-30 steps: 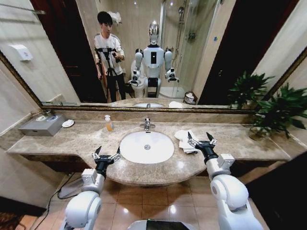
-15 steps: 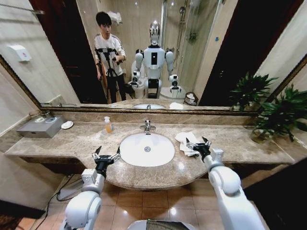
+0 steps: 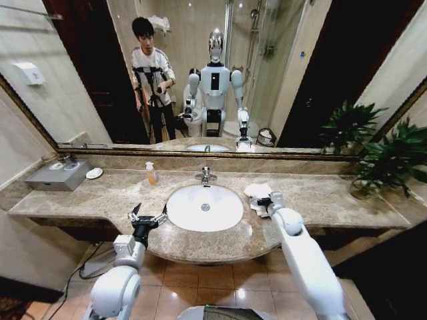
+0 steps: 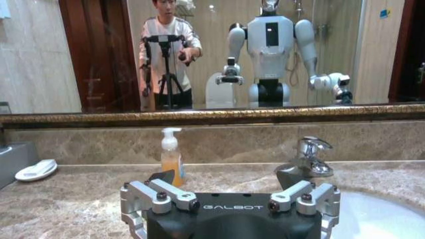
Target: Pick up the towel from the sink counter and wipe the mirror surface.
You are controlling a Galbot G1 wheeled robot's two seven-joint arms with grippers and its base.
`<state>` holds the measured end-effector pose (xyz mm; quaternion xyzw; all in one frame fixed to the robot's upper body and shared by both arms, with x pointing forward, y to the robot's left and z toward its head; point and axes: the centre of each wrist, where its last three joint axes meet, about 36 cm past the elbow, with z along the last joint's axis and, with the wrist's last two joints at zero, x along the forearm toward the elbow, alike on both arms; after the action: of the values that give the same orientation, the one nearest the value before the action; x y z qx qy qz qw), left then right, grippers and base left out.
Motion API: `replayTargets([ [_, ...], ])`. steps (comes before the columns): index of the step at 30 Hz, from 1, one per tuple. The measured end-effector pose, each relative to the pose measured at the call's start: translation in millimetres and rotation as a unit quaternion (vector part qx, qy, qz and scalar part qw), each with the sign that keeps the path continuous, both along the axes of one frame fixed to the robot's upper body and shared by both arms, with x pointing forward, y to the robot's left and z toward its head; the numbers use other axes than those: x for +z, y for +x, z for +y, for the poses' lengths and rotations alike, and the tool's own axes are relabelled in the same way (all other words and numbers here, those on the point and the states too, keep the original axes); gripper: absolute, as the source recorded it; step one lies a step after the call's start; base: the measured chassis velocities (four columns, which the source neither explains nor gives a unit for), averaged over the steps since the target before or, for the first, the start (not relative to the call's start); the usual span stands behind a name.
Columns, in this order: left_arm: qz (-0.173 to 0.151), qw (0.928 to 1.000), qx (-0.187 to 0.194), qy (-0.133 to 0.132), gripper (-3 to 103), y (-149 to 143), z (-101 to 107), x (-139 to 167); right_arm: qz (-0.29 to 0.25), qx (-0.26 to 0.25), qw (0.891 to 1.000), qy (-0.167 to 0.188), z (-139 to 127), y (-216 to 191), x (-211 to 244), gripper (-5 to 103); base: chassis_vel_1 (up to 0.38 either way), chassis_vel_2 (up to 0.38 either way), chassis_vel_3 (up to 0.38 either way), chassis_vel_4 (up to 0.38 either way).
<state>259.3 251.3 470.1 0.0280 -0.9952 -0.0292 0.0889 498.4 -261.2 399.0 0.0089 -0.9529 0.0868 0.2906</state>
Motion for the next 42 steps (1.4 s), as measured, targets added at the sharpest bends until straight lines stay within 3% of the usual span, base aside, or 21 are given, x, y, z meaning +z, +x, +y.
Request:
replayTargets([
  [3, 0.0, 1.0, 0.0, 0.0, 100, 0, 0, 0, 0.01, -0.021, 1.0, -0.01, -18, -6, -9, 100, 0.0, 0.0, 0.0, 0.0],
  [9, 0.0, 1.0, 0.0, 0.0, 100, 0, 0, 0, 0.003, -0.033, 0.999, -0.006, -23, -9, -14, 102, 0.0, 0.0, 0.0, 0.0],
  [12, 0.0, 1.0, 0.0, 0.0, 100, 0, 0, 0, -0.003, -0.034, 0.999, 0.002, -22, -9, -14, 88, 0.0, 0.0, 0.0, 0.0],
  [15, 0.0, 1.0, 0.0, 0.0, 100, 0, 0, 0, -0.008, -0.032, 0.999, 0.007, -19, -10, -15, 83, 0.0, 0.0, 0.0, 0.0],
  [21, 0.0, 1.0, 0.0, 0.0, 100, 0, 0, 0, -0.022, -0.029, 0.999, 0.017, -18, -14, -15, 55, 0.0, 0.0, 0.0, 0.0],
  [22, 0.0, 1.0, 0.0, 0.0, 100, 0, 0, 0, -0.022, -0.029, 0.999, 0.017, -18, -14, -15, 55, 0.0, 0.0, 0.0, 0.0],
  [25, 0.0, 1.0, 0.0, 0.0, 100, 0, 0, 0, -0.032, -0.028, 0.999, 0.027, -19, -15, -16, 39, 0.0, 0.0, 0.0, 0.0],
  [28, 0.0, 1.0, 0.0, 0.0, 100, 0, 0, 0, -0.034, -0.028, 0.999, 0.03, -19, -16, -16, 33, 0.0, 0.0, 0.0, 0.0],
  [31, 0.0, 1.0, 0.0, 0.0, 100, 0, 0, 0, -0.05, -0.033, 0.997, 0.042, -18, -16, -12, 18, 0.0, 0.0, 0.0, 0.0],
  [37, 0.0, 1.0, 0.0, 0.0, 100, 0, 0, 0, -0.11, -0.034, 0.991, 0.062, -11, -24, 6, 12, 0.0, 0.0, 0.0, 0.0],
  [40, 0.0, 1.0, 0.0, 0.0, 100, 0, 0, 0, -0.185, -0.027, 0.98, 0.068, -2, -44, 29, 12, 0.0, 0.0, 0.0, 0.0],
  [42, 0.0, 1.0, 0.0, 0.0, 100, 0, 0, 0, -0.203, -0.025, 0.977, 0.067, 0, -50, 35, 12, 0.0, 0.0, 0.0, 0.0],
])
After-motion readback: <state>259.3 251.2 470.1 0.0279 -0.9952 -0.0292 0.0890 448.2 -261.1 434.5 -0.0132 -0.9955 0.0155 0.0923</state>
